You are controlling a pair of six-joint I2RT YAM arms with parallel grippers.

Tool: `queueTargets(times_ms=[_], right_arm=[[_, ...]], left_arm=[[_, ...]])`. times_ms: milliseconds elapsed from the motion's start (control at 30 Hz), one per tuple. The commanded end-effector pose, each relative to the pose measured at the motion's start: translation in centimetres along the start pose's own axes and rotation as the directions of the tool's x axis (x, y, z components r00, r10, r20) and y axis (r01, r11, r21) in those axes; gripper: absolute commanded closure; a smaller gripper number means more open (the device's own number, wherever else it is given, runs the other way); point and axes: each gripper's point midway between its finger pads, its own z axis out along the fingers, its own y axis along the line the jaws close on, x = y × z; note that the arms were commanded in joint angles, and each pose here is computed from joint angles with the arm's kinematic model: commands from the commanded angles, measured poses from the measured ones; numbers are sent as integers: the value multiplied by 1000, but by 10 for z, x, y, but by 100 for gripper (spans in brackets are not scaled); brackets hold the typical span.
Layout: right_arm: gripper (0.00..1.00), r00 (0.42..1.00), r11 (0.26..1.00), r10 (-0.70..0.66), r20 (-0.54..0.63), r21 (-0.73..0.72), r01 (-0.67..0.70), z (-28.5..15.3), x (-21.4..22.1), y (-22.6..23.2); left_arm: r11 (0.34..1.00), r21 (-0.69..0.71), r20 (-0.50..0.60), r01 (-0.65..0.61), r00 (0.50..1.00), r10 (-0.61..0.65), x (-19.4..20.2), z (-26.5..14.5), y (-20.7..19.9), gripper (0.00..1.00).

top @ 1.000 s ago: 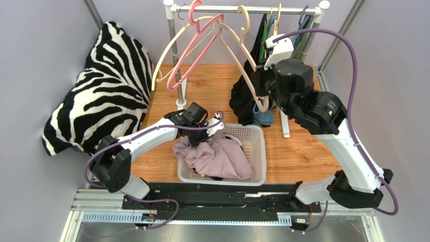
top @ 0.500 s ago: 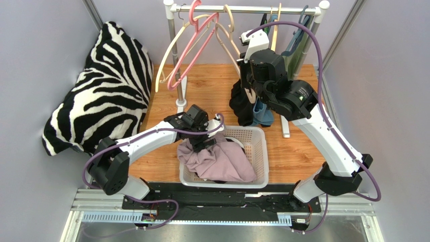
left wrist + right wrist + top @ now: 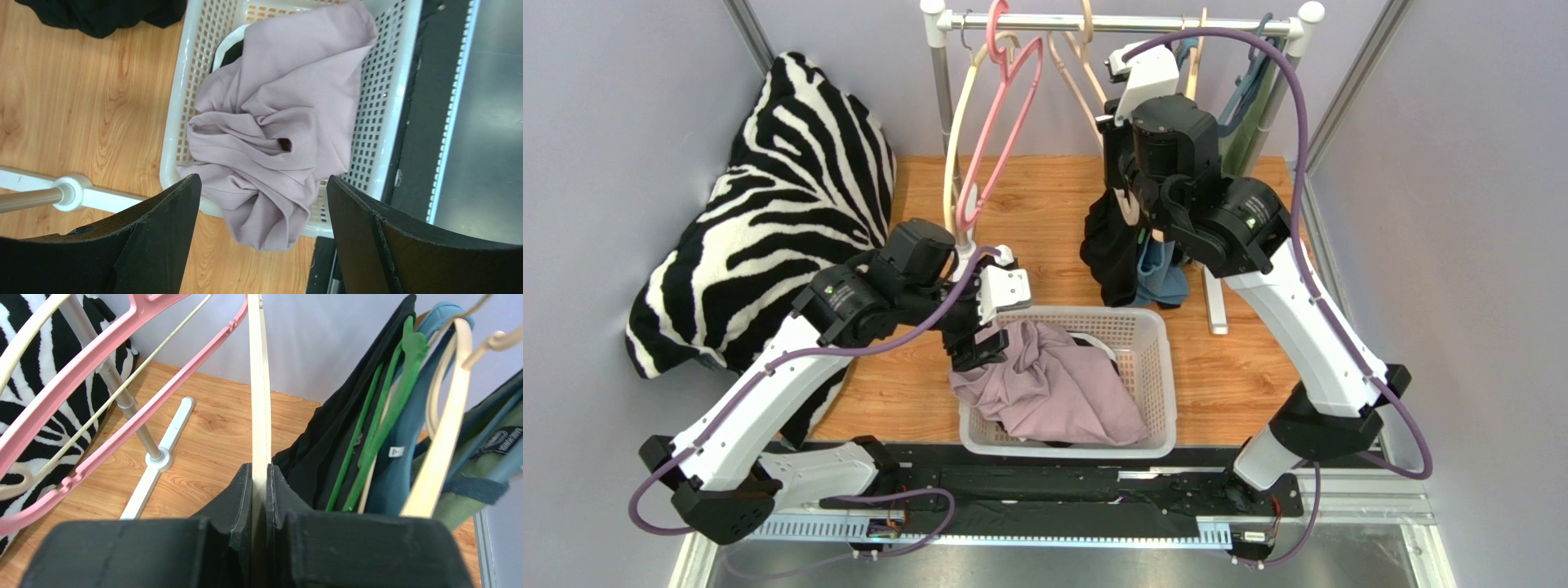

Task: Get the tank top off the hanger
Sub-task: Place the hanger at the clothesline.

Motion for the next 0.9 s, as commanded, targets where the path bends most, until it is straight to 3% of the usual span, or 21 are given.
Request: queueTargets(times_ms=[0, 200, 567, 767, 867], right_arm=[[100, 998, 1000, 17, 58, 7, -18, 15, -18, 7], [100, 999, 1000, 10, 38, 19, -10, 28, -9, 13], [100, 998, 997, 60, 0, -43, -60, 49, 9, 41], [100, 997, 996, 61, -37, -62, -63, 60, 18, 56], [93, 997, 995, 67, -50, -65, -70, 61, 24, 58]], left_arm=[[998, 65, 52, 9, 999, -12, -12, -30, -27, 16], [1000, -10, 98, -2, 995, 3, -25, -55, -25, 13], [996, -1, 172, -90, 981, 89, -38, -67, -33, 9], [997, -33, 145, -76, 986, 80, -30, -61, -26, 9], [996, -52, 134, -70, 988, 76, -27, -60, -22, 9]])
